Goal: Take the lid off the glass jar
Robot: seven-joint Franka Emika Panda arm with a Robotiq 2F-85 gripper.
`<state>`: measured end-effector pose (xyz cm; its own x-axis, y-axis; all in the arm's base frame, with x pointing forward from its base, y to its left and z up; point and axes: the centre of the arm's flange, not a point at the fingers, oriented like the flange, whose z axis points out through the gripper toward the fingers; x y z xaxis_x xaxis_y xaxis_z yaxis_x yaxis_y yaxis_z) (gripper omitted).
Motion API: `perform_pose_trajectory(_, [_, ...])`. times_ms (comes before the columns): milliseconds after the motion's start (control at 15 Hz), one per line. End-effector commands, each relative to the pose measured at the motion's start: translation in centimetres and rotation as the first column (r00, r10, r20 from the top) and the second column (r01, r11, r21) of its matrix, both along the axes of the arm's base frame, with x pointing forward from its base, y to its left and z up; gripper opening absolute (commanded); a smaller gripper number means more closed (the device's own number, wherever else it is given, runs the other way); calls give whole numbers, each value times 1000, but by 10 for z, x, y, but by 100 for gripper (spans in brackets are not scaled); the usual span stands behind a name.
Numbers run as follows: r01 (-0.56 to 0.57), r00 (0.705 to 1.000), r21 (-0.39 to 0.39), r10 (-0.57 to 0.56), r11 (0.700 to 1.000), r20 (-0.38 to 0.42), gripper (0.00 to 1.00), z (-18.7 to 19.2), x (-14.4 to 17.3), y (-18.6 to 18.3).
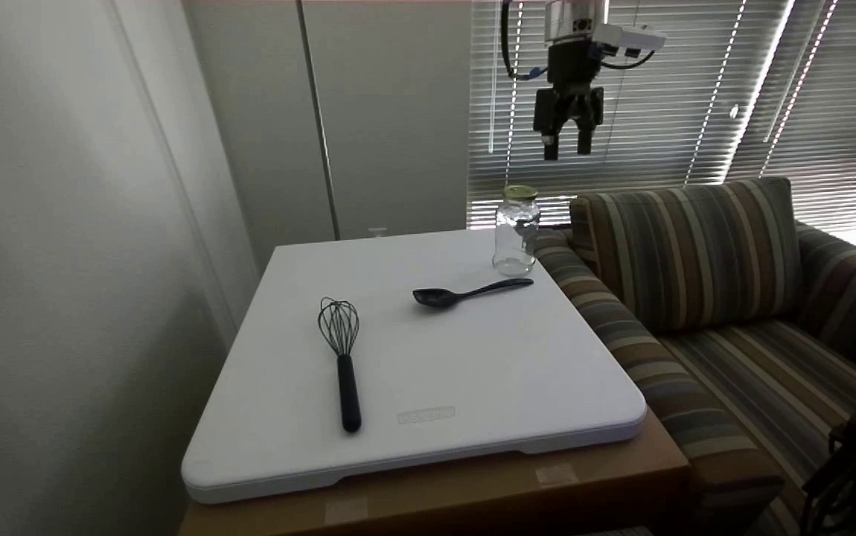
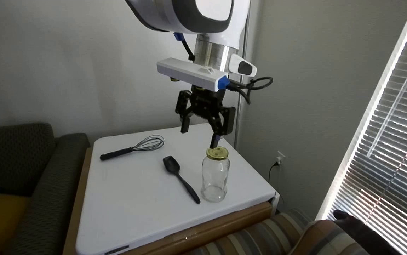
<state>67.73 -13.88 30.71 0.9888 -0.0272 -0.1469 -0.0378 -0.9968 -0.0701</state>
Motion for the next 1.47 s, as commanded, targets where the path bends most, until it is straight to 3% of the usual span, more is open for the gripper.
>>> perform_pose_trajectory(0, [-18,1000,8,18,1000,-5,100,-2,-11,8])
perform_pose_trajectory(467, [-65,998,50,64,997,8,100,-30,40,16])
perform_pose_trajectory(1400, [-96,992,-6,96,995,82,100,-59,101,-3])
